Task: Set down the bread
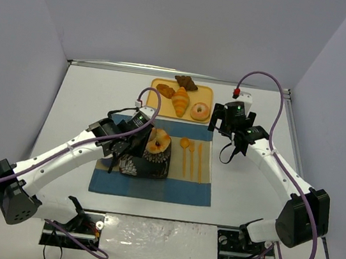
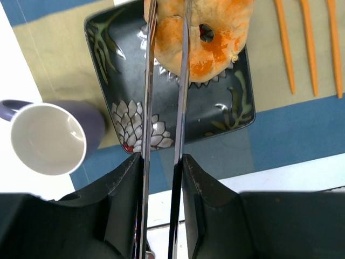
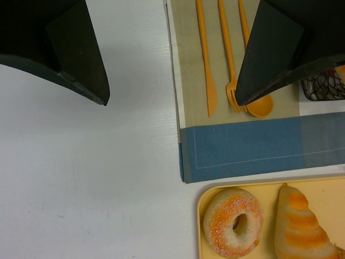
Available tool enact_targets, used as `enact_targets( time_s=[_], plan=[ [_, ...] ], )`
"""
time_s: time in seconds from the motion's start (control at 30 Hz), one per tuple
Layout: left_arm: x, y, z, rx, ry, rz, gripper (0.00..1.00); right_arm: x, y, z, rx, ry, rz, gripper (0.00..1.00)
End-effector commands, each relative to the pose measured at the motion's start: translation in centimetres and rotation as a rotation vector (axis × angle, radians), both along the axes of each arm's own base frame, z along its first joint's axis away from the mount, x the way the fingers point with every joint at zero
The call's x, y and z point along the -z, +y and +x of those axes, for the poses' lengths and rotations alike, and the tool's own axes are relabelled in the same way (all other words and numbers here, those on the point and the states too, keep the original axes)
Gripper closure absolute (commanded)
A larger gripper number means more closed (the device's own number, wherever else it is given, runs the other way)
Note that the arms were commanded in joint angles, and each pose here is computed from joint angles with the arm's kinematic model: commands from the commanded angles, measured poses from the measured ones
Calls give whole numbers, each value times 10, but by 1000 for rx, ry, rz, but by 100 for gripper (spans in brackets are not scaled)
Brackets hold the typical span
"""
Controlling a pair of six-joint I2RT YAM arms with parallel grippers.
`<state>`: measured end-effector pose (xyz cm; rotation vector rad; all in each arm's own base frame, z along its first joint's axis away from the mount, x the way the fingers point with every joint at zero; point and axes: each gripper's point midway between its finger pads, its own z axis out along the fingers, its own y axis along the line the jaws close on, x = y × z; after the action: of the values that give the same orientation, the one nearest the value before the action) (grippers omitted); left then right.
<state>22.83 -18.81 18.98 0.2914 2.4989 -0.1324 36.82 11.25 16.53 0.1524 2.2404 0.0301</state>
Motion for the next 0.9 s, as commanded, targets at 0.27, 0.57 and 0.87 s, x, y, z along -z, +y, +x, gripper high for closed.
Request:
enact_targets(
  time_s=[0.27,0.57,0.87],
  plan=[
    [25,-24,-4,-6,12,-58,100,-21,0,6,21,-81,23,0],
    [11,-30,-4,14,-17,-54,56,-22,0,5,19,-82,21,0],
    [-19,-26,-12,24,-57,-53,37,-21,0,5,21,-82,26,0]
  ],
)
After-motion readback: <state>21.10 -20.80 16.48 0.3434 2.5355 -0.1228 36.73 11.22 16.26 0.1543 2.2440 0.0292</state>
